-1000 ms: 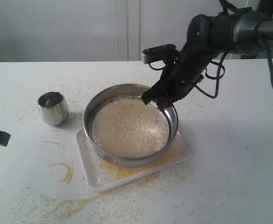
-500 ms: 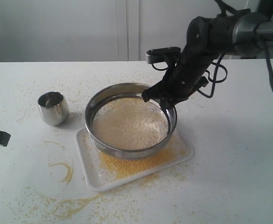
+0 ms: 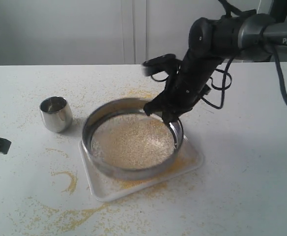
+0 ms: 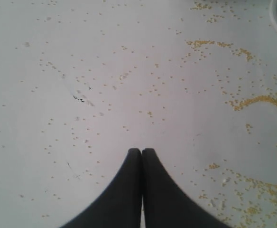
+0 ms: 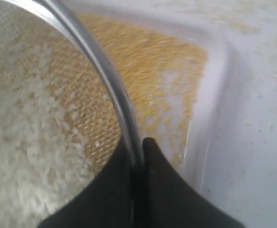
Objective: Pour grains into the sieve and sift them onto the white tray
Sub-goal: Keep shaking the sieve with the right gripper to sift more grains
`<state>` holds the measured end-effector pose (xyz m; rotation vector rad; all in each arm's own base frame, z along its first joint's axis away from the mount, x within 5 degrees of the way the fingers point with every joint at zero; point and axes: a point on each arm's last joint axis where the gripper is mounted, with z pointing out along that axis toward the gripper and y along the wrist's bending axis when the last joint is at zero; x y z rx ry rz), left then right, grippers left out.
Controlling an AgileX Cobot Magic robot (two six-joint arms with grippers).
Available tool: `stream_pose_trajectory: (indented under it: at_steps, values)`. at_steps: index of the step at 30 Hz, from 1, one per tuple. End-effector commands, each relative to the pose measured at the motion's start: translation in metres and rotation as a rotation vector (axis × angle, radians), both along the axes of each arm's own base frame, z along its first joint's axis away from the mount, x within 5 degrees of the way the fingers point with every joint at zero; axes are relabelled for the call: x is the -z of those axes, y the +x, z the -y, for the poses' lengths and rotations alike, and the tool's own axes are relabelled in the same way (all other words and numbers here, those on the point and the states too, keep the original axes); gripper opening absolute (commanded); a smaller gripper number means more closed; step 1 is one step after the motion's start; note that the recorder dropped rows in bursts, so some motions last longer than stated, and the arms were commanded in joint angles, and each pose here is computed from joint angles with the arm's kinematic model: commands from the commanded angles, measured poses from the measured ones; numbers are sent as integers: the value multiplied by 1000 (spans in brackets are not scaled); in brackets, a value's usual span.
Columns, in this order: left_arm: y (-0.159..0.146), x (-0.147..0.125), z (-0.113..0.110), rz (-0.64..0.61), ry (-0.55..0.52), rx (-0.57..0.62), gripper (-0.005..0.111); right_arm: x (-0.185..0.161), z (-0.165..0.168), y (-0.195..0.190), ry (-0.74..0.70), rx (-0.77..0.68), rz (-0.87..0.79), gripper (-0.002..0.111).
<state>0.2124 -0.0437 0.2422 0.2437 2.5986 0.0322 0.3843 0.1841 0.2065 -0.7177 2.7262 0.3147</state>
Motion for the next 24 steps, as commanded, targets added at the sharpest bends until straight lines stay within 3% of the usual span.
stream_pose_trajectory:
  at_steps: [1,2,3,6,7,8,10,11,12,14,15,16,18,19,20,23,24]
  values:
    - [-2,0,-2,-1,5,-2,0,-15,-13,-6,92,-290,73,0]
    - [-2,0,-2,-1,5,-2,0,-16,-13,-11,65,-426,80,0]
    - [-2,0,-2,-1,5,-2,0,-15,-10,-7,37,-358,85,0]
    - [-2,0,-2,-1,5,-2,0,-16,12,15,105,294,65,0]
    - [-2,0,-2,-1,5,-2,0,-16,10,13,101,243,70,0]
    - [-2,0,-2,-1,5,-2,0,-16,1,8,86,66,82,0]
    - [-2,0,-2,-1,5,-2,0,-15,-13,-11,51,-423,76,0]
    - [-2,0,-2,-1,5,-2,0,-14,-12,-14,30,-457,60,0]
    - [-2,0,-2,-1,5,-2,0,-14,-7,-5,10,-291,83,0]
    - [-2,0,-2,-1,5,-2,0,-16,9,12,80,205,71,0]
    - [-2,0,-2,-1,5,-2,0,-16,8,12,109,255,59,0]
    - [-2,0,-2,-1,5,-2,0,-16,2,9,121,154,59,0]
    - [-2,0,-2,-1,5,-2,0,-19,-18,-9,111,-309,72,0]
    - [-2,0,-2,-1,5,-2,0,-18,-20,-15,86,-453,68,0]
    - [-2,0,-2,-1,5,-2,0,-18,-16,-11,57,-352,68,0]
    - [-2,0,-2,-1,5,-2,0,-19,4,12,86,241,92,0]
    - [-2,0,-2,-1,5,-2,0,-19,3,12,90,231,89,0]
